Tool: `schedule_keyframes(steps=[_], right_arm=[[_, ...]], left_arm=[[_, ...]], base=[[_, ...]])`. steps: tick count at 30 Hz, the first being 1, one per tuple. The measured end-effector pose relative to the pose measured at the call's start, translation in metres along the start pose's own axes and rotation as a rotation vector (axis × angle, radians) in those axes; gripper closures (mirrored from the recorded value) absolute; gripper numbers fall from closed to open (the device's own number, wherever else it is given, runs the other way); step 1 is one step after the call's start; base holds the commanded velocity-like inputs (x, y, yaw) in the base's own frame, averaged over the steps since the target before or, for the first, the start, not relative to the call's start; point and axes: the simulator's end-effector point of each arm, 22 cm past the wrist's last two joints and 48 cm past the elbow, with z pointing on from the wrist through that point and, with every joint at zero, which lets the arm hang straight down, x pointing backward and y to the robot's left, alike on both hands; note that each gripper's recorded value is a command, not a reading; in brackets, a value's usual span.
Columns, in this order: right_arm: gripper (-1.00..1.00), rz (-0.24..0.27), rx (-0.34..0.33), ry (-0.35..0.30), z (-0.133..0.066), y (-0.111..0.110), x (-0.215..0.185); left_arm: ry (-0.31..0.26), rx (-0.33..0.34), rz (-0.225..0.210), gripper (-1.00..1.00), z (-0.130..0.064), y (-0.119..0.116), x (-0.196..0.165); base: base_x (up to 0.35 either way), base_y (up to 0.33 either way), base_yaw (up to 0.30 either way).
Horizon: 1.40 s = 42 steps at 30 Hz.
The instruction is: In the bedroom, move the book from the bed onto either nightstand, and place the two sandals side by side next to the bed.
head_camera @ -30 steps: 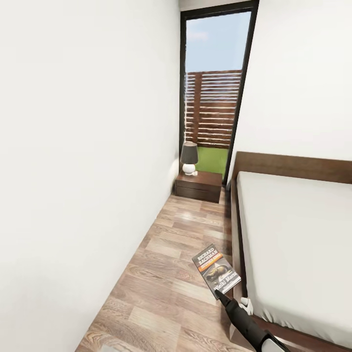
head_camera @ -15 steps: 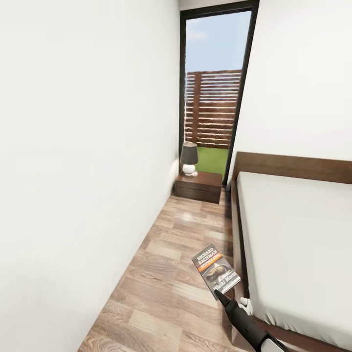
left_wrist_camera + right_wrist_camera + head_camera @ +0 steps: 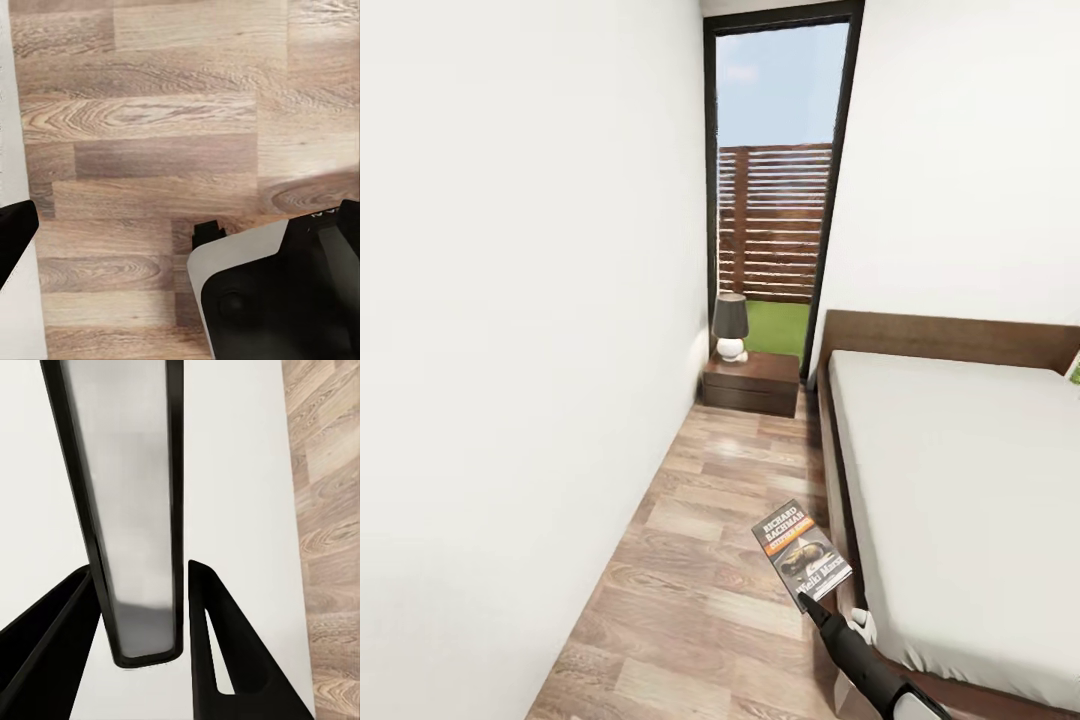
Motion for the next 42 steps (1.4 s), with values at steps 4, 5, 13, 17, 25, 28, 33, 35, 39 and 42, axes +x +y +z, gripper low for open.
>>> schedule_keyframes(steps=[4,5,13,17,25,28,33,35,39,42], right_arm=[[1.0,0.0,0.0,0.001,-0.0001,0.0,0.0002],[1.0,0.0,0.0,0.001,-0.0001,-0.0001,0.0003],[1.0,-0.001,0.001,0.002,-0.0003,-0.0002,0.0007],[1.0,-0.001,0.001,0.002,-0.0003,-0.0003,0.0009],[1.0,0.0,0.0,0.001,-0.0002,-0.0003,0.0005],[1.0,0.0,0.0,0.001,-0.0003,-0.0002,0.0005],[1.0,0.0,0.0,0.001,-0.0004,-0.0002,0.0005],[1.0,0.0,0.0,0.002,-0.0004,-0.0002,0.0007],[1.0,0.0,0.0,0.002,-0.0004,-0.0002,0.0008],[1.0,0.0,0.0,0.002,-0.0004,-0.0002,0.0008]], left_arm=[[0.0,0.0,0.0,-1.0,-0.0001,0.0,0.0001],[0.0,0.0,0.0,-1.0,-0.0001,0.0,0.0001],[0.0,0.0,0.0,-1.0,-0.0001,0.0,0.0001],[-0.001,0.0,0.0,-1.0,0.0,0.0,-0.0001],[-0.002,0.0,0.0,-1.0,0.0,0.0,-0.0005],[-0.003,0.0,0.001,-1.0,0.0,0.0,-0.0008],[-0.006,0.0,0.001,-1.0,-0.0001,0.0,-0.0014],[-0.008,0.0,0.001,-1.0,-0.0001,0.0,-0.0018],[-0.011,0.0,0.002,-1.0,-0.0001,-0.0001,-0.0024],[-0.013,0.0,0.002,-1.0,-0.0001,0.0,-0.0028]], base=[[0.203,0.123,-0.025],[0.23,0.145,-0.015],[0.253,0.164,-0.006],[0.223,0.116,-0.001],[0.129,0.043,-0.022],[0.184,0.021,-0.138],[0.258,0.069,-0.214],[0.285,0.061,-0.247],[0.275,0.035,-0.245],[0.264,0.018,-0.159]])
